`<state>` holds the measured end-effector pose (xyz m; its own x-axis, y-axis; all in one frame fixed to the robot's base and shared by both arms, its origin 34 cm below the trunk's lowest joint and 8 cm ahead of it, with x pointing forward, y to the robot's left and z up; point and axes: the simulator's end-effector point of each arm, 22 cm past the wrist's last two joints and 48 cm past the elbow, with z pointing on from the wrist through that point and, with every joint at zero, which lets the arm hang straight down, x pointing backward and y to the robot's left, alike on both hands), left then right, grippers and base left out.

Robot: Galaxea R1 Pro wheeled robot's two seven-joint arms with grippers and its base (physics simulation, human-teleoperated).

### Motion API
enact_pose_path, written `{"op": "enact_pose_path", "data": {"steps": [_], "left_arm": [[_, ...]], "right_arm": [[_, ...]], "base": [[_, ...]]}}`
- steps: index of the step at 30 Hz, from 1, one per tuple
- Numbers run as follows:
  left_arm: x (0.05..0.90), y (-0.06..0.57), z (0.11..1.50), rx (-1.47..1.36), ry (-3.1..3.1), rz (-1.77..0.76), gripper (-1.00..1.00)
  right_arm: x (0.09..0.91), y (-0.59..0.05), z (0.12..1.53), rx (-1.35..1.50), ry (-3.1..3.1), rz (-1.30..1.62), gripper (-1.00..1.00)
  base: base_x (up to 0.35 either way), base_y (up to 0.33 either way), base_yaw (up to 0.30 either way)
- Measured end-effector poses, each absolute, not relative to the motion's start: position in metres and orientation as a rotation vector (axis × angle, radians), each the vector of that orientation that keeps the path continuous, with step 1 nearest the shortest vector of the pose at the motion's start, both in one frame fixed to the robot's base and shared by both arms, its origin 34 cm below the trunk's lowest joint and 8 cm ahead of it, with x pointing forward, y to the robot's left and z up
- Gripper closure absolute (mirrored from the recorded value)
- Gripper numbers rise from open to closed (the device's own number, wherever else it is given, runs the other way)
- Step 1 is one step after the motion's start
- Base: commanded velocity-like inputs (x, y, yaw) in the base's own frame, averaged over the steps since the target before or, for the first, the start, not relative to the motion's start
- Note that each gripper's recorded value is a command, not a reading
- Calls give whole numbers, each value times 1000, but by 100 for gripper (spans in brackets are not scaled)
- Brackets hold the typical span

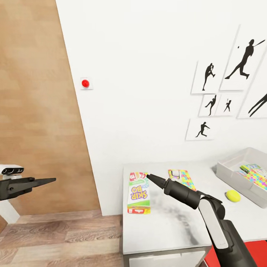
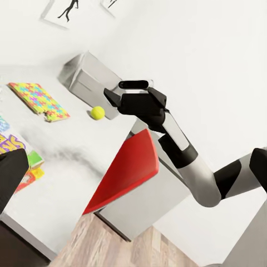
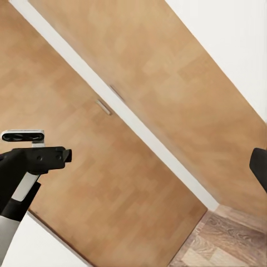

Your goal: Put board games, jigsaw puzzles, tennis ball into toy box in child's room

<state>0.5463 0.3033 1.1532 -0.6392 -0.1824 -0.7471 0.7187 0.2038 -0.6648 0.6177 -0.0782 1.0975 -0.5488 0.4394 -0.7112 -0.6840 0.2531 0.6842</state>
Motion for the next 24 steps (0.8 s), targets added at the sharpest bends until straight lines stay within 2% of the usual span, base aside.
{"op": "enact_pose_path", "data": {"steps": [24], "left_arm": [[547,303,1153,503,1735,-1535,-100]], "right_arm": [[617,-77,1098,-239,1572,1485,-100]], "base": [[78,30,3]]}}
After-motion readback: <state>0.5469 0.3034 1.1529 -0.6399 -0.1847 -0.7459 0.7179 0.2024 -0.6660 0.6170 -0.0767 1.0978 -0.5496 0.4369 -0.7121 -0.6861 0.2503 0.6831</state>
